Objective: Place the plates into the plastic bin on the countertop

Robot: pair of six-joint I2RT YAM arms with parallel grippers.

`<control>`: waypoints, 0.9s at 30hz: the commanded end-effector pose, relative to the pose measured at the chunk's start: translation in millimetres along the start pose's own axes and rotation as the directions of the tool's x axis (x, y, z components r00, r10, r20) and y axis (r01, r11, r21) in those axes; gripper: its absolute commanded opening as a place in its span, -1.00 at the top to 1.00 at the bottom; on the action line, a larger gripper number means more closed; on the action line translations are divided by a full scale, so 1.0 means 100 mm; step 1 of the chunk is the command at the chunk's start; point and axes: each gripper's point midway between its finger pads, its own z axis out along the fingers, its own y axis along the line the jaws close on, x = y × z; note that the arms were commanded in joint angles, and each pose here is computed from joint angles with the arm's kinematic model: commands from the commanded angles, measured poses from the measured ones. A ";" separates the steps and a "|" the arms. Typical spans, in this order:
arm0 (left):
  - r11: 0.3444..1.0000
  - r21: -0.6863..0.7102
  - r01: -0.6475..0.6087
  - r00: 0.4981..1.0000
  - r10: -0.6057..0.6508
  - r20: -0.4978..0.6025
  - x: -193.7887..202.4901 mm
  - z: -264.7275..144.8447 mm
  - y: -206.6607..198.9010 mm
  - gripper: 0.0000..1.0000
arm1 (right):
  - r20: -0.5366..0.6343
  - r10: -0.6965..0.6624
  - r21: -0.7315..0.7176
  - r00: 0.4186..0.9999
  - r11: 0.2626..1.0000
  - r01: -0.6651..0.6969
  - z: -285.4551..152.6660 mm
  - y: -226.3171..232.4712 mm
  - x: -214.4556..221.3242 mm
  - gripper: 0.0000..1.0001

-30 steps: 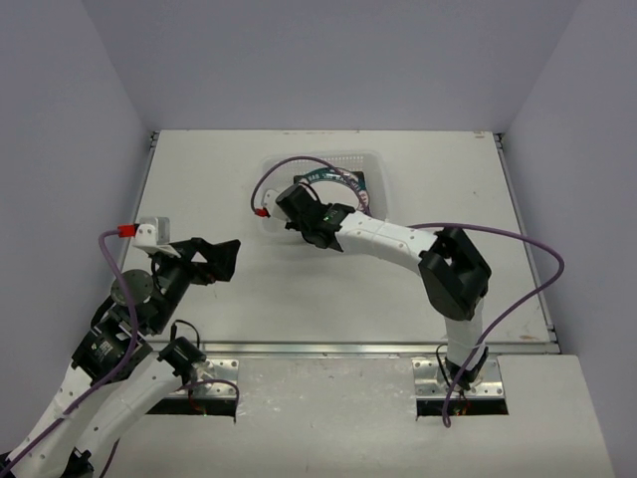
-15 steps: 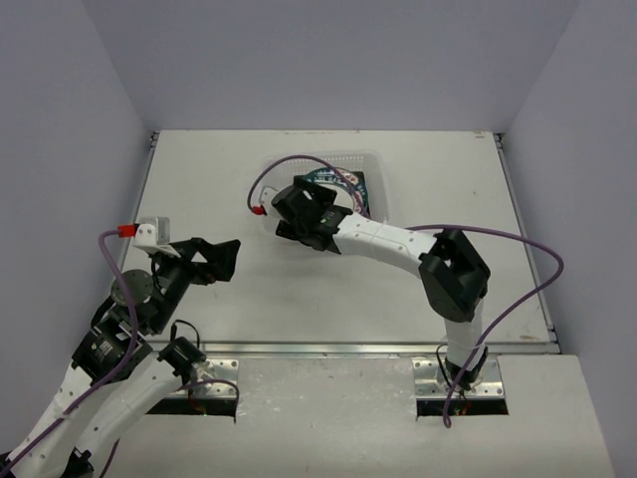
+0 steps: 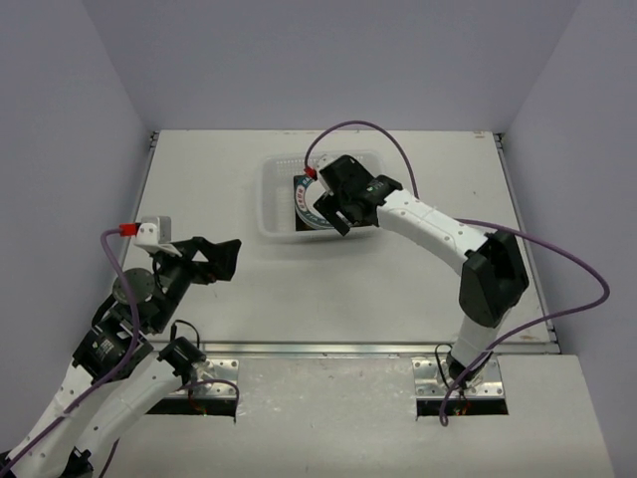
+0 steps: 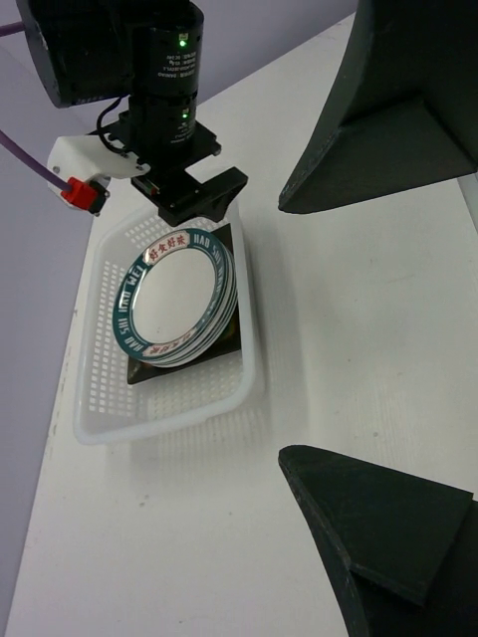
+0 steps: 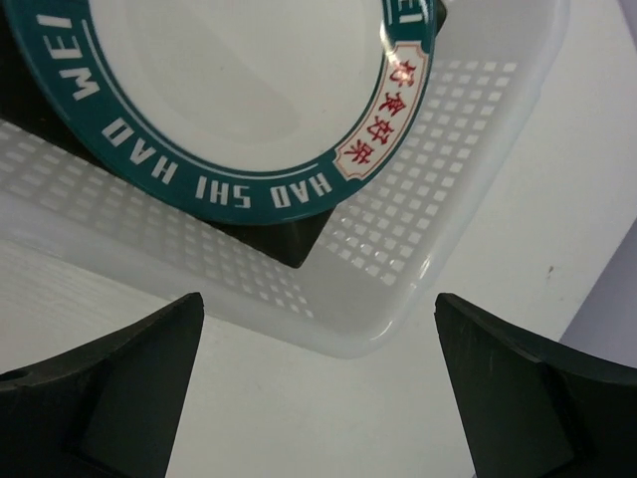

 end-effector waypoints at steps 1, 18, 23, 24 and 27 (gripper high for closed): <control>1.000 -0.007 0.009 1.000 -0.009 0.007 -0.03 0.05 -0.02 -1.00 | 0.099 0.220 -0.087 0.970 0.973 -0.211 -0.55 -0.01 -0.20 -0.98; 0.896 -0.440 -0.054 0.993 0.003 -0.115 -0.18 0.67 0.78 -1.00 | 0.260 0.671 0.030 0.694 0.712 -0.701 -1.49 -0.91 1.45 -0.98; 0.843 -0.536 -0.034 0.999 0.027 -0.022 -0.36 0.30 0.99 -1.00 | 0.318 0.726 0.032 0.609 0.634 -0.772 -1.90 -0.97 1.65 -0.98; 0.843 -0.537 -0.015 1.000 0.024 0.009 -0.37 0.22 1.00 -1.00 | 0.351 0.731 0.028 0.585 0.617 -0.787 -2.00 -1.00 1.67 -0.98; 0.870 -0.494 0.006 0.997 0.032 0.069 -0.33 0.11 0.98 -1.00 | 0.451 0.722 0.001 0.524 0.587 -0.810 -2.29 -1.05 1.76 -0.97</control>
